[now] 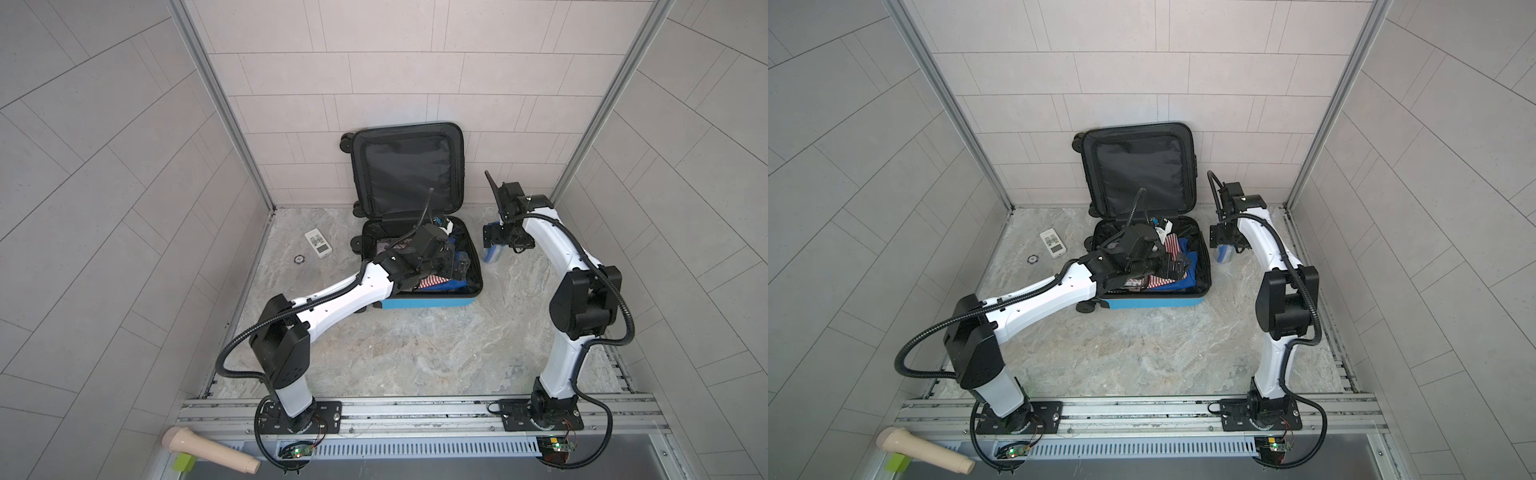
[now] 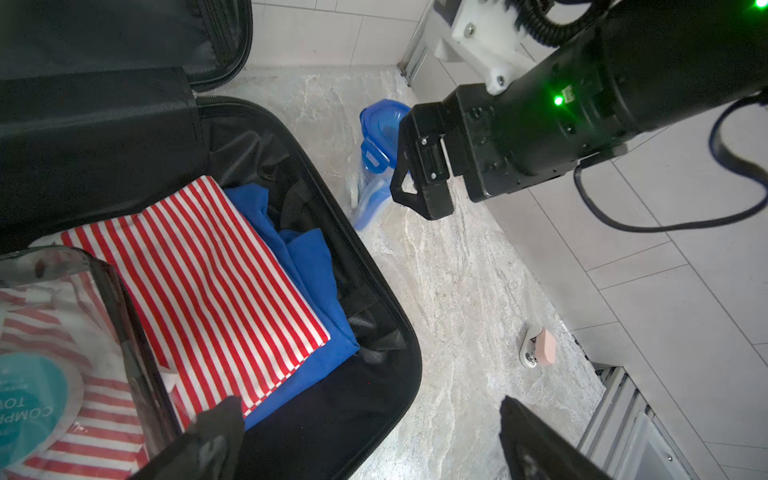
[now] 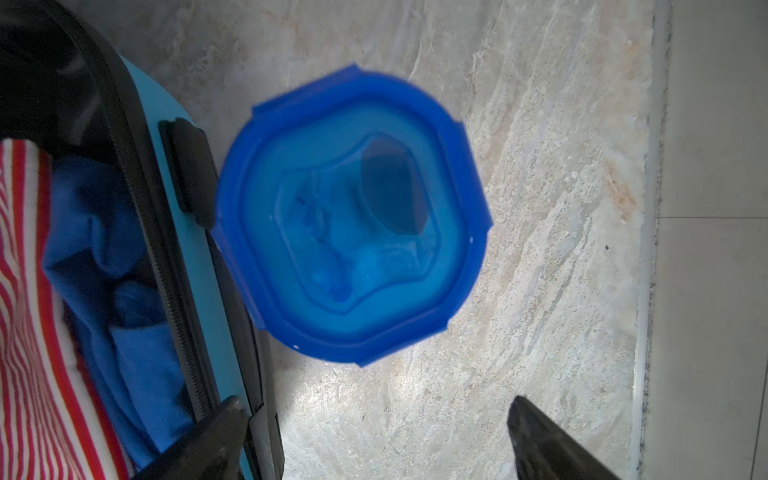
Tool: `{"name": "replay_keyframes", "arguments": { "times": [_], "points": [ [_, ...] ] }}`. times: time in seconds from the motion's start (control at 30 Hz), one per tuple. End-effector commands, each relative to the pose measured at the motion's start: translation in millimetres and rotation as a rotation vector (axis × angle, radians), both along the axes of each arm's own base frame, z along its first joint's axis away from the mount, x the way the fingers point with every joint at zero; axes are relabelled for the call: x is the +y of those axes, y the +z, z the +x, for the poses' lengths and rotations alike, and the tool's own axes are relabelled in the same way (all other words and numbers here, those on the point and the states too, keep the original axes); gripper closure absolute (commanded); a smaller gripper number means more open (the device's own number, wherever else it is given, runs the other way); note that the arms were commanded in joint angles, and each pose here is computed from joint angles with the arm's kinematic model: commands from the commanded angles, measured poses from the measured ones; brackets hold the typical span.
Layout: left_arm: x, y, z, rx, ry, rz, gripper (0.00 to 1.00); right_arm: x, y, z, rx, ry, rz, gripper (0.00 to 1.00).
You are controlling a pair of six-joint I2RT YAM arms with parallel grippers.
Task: Pack the luggage
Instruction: 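Grasp the blue-lidded toothbrush case by its lid with the right gripper, then lift the toothbrush case and carry it over the suitcase with the right gripper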
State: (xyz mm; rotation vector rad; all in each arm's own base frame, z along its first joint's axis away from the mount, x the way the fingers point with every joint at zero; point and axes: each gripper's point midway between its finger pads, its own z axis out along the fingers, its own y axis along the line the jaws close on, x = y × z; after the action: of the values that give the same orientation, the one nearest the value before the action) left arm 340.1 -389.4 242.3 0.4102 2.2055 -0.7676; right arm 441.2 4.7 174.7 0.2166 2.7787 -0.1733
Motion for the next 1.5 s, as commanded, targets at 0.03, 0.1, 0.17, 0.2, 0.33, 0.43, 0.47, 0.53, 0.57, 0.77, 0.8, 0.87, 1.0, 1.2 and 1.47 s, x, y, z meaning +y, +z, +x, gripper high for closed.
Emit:
{"name": "replay_keyframes", "arguments": {
  "times": [0.03,0.1,0.17,0.2,0.33,0.43,0.47,0.53,0.57,0.77,0.8,0.87,1.0,1.2,1.47],
  "points": [
    [6.6,22.2,8.9,-0.022,0.025,-0.086,0.00,-7.5,-1.5,0.6,0.059,0.007,-0.049,0.00],
    [12.2,21.2,9.8,-0.017,0.035,-0.093,0.00,-8.2,-2.0,5.9,0.063,0.004,-0.056,0.00],
    [16.5,19.8,10.0,-0.013,0.039,-0.097,0.00,-9.5,-3.8,10.3,0.070,0.001,-0.065,0.00],
    [18.6,18.8,10.0,-0.011,0.042,-0.098,0.00,-11.3,-4.4,11.9,0.075,-0.010,-0.071,0.00],
    [25.0,16.1,10.7,0.002,0.051,-0.114,0.00,-11.7,-6.7,21.5,0.084,-0.012,-0.076,0.00],
    [28.9,13.3,10.8,0.010,0.058,-0.121,0.00,-11.7,-9.1,29.5,0.093,-0.009,-0.079,0.00],
    [30.9,12.9,11.5,0.010,0.062,-0.124,0.00,-11.5,-10.7,32.0,0.098,-0.008,-0.081,0.00],
    [32.9,11.5,11.0,0.014,0.066,-0.125,0.00,-13.2,-13.1,35.8,0.107,-0.010,-0.086,0.00],
    [33.6,11.7,11.1,0.014,0.068,-0.128,0.00,-13.7,-15.0,38.0,0.112,-0.011,-0.085,0.00],
    [37.8,11.4,10.1,0.022,0.071,-0.132,0.00,-18.4,-23.0,46.8,0.122,-0.021,-0.077,0.00],
    [39.0,10.1,10.0,0.025,0.072,-0.128,0.00,-19.2,-26.0,48.4,0.126,-0.021,-0.076,0.00],
    [40.9,9.1,10.6,0.028,0.076,-0.126,0.00,-19.5,-28.6,50.6,0.130,-0.020,-0.076,0.00],
    [44.4,6.6,10.4,0.034,0.083,-0.128,0.00,-19.0,-33.8,54.7,0.137,-0.014,-0.077,0.00],
    [49.8,3.8,10.4,0.042,0.096,-0.130,0.00,-21.6,-35.9,56.3,0.137,-0.021,-0.071,0.05],
    [62.6,10.9,17.6,0.038,0.133,-0.158,0.00,-23.1,-7.3,51.2,0.081,-0.051,-0.064,0.15]
  ]
}}
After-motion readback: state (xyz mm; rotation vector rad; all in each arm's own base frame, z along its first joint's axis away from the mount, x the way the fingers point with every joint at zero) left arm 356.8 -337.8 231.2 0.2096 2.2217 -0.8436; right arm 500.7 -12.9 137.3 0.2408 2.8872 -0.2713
